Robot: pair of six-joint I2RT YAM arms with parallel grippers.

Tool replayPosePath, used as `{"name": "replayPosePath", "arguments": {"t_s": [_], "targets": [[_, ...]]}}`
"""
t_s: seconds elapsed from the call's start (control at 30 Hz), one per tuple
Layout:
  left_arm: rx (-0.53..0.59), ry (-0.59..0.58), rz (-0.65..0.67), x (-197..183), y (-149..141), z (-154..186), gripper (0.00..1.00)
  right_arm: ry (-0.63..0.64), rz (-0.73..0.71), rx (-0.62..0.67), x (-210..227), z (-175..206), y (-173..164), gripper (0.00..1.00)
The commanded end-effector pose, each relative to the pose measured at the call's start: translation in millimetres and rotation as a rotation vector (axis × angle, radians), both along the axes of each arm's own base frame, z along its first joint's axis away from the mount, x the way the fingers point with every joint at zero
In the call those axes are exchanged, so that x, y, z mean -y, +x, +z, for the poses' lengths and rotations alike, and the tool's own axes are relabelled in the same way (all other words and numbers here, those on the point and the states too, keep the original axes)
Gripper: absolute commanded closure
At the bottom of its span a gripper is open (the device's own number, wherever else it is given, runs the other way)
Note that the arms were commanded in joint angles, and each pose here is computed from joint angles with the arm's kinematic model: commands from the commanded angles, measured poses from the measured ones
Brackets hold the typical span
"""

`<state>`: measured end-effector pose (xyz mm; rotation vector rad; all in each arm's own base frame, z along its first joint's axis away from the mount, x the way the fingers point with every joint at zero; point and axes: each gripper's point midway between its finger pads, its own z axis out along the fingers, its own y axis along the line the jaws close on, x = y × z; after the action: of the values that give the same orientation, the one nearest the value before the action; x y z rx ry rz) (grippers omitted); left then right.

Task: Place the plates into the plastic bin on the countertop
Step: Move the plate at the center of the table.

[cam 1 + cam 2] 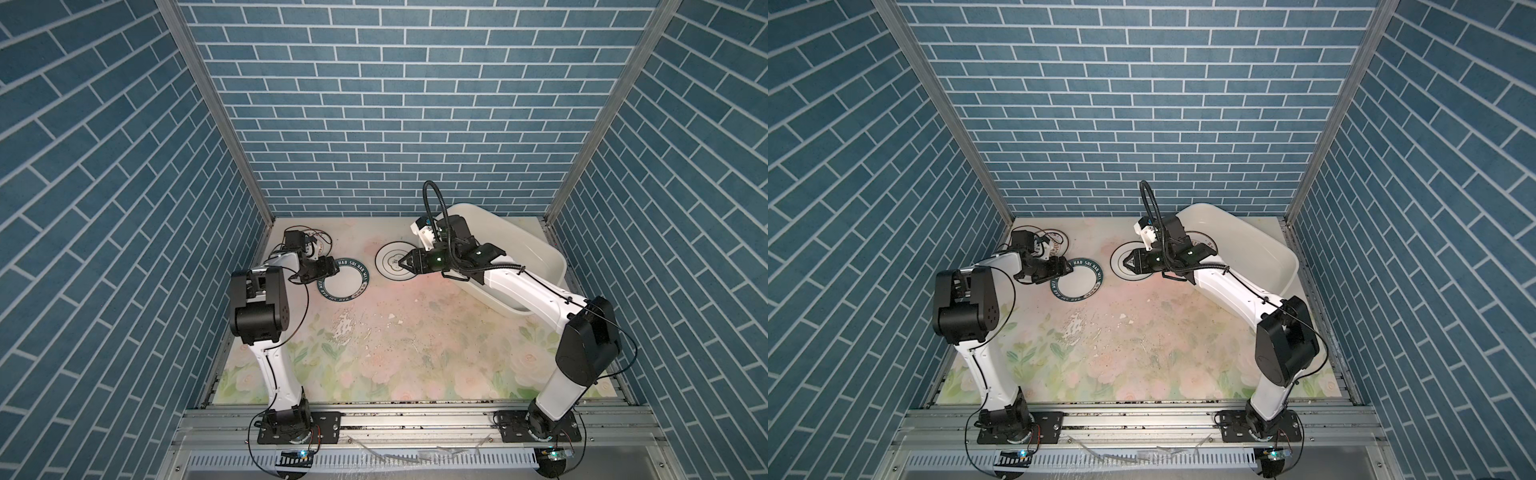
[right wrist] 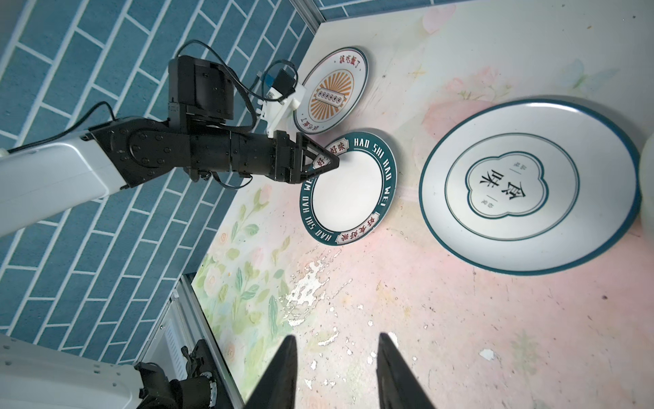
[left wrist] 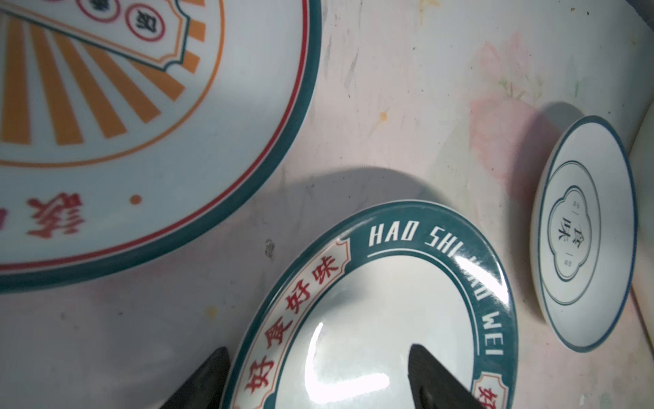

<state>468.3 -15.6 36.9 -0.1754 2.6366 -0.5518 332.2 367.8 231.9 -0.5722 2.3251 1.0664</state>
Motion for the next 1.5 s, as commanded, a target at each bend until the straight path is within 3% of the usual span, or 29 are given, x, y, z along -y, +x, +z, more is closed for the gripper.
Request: {"name": "replayPosePath", "arguments": {"t_s": [0.0, 0.47, 0.73, 1.47], "targets": [[-0.062, -0.028, -0.048, 13, -13, -6, 0.20, -0.020, -0.021, -0.096, 5, -18, -8, 0.61], [-0.095, -0.095, -0.290, 75, -42, 10, 0.20, 0.046, -0.140, -0.356, 0, -95, -20, 0.60], [-0.108, -0.096, -0.357, 85, -58, 17, 0.19, 0.073, -0.169, -0.447, -7, -121, -19, 0.60], [-0.187, -0.169, -0.667, 157, -127, 20, 0.19, -0.155, -0.258, -0.539, 28, -206, -55, 0.59]]}}
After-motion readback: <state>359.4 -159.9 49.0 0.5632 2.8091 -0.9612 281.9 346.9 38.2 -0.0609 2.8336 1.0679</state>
